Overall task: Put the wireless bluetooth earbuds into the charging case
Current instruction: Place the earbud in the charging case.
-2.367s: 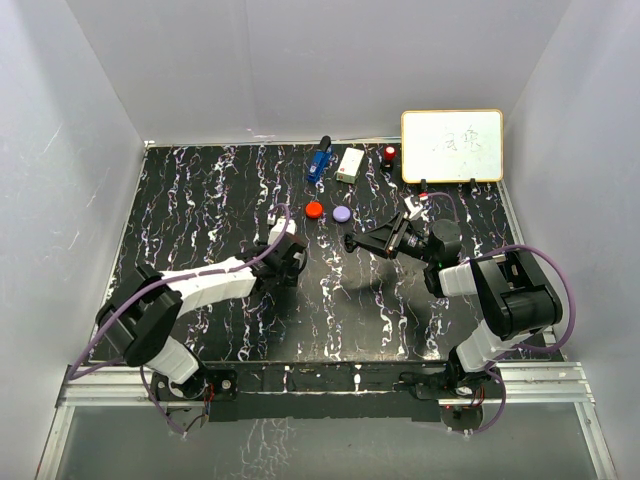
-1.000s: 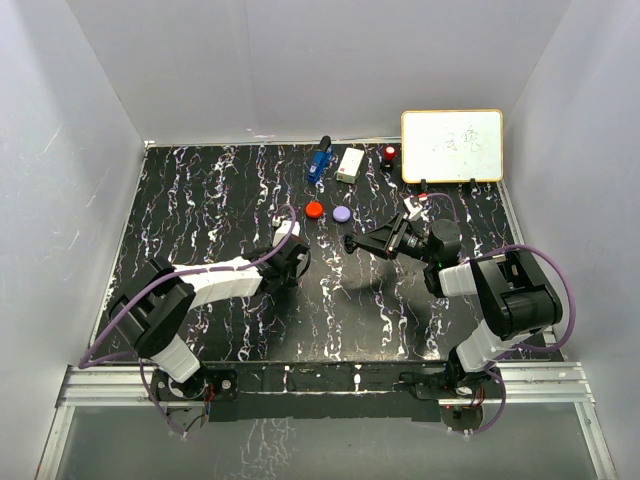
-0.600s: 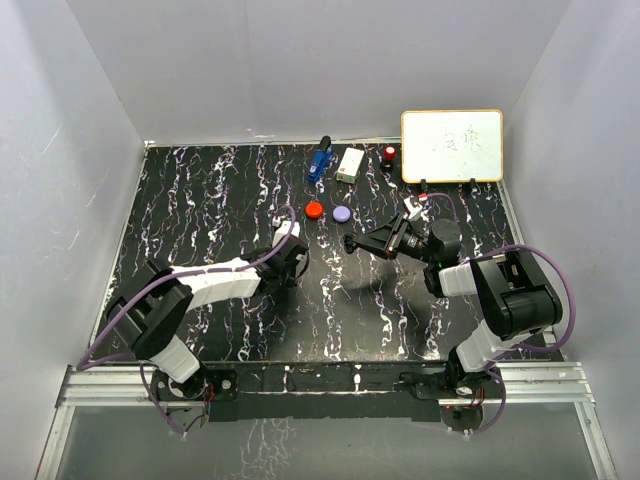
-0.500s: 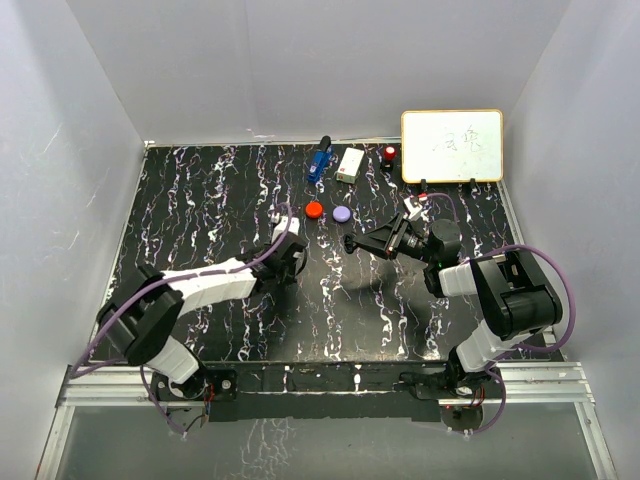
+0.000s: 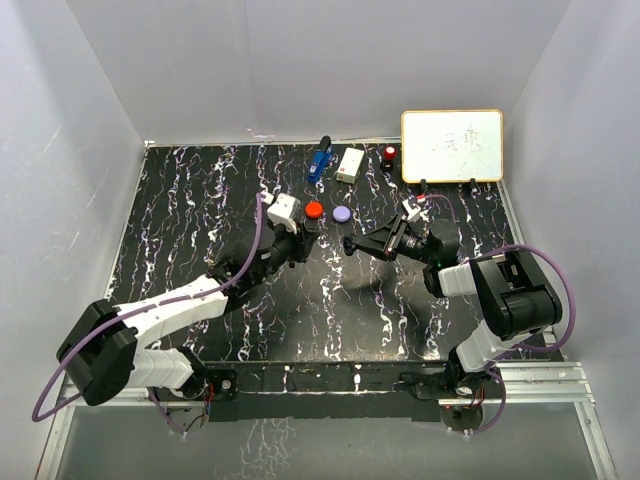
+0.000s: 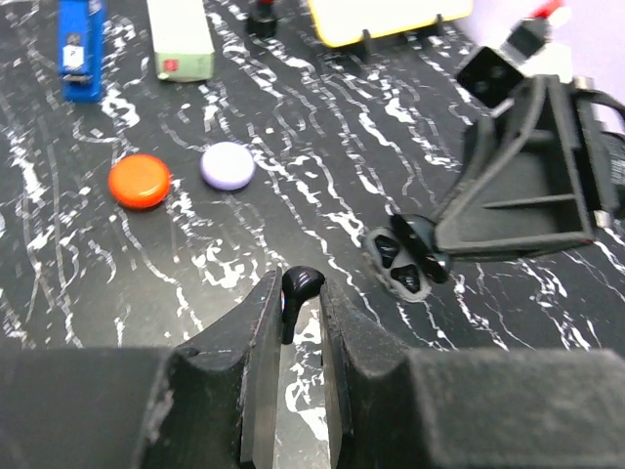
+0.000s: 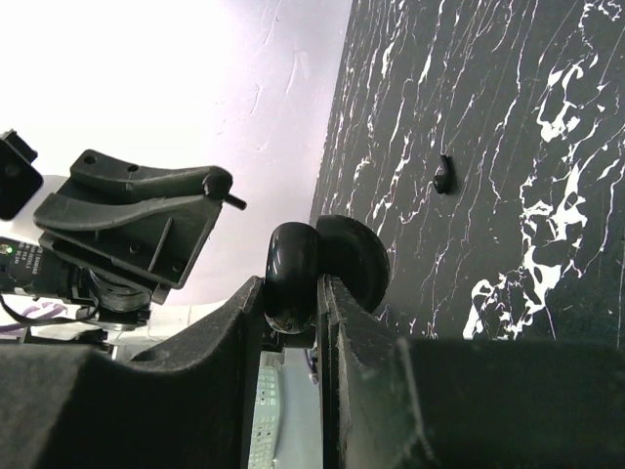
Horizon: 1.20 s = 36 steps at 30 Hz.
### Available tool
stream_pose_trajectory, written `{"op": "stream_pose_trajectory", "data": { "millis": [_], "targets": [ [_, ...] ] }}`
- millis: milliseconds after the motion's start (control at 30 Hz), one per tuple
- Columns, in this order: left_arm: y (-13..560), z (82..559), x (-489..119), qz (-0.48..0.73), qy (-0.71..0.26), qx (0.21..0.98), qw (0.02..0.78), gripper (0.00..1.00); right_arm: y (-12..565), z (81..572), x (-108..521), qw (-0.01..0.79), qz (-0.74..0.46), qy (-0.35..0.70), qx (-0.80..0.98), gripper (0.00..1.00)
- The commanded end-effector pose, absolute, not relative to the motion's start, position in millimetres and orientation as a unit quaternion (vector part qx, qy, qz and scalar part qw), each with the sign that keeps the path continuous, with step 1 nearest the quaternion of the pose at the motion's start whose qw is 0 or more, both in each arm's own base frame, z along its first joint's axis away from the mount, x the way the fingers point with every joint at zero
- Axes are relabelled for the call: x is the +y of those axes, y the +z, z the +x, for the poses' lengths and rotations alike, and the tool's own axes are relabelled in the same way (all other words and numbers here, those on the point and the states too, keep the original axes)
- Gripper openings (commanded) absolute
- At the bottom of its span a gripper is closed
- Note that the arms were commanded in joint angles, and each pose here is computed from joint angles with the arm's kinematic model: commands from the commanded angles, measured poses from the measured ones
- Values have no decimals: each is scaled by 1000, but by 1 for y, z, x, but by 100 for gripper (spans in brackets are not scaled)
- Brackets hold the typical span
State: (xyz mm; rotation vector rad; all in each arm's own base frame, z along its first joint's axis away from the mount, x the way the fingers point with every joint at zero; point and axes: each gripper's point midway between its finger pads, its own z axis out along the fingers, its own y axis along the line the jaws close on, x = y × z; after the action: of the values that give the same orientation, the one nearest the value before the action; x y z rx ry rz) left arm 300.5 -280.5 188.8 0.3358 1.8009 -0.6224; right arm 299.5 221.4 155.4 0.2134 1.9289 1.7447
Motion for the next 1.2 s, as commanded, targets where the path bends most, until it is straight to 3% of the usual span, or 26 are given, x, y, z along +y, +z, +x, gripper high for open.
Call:
{"op": "stream_pose_trajectory", "data": {
  "millis": [0,633,1167],
  "targets": [
    [236,284,-306,207,-349,668,624,0,180,303,226,281,52,660,694,0],
    [262,260,-339,271,-451,502,687,0,199,299,230,235,81,717,652,0],
    [254,262,-344,270,-459,470,704,0,210,296,228,224,96,740,627,0]
  ]
}}
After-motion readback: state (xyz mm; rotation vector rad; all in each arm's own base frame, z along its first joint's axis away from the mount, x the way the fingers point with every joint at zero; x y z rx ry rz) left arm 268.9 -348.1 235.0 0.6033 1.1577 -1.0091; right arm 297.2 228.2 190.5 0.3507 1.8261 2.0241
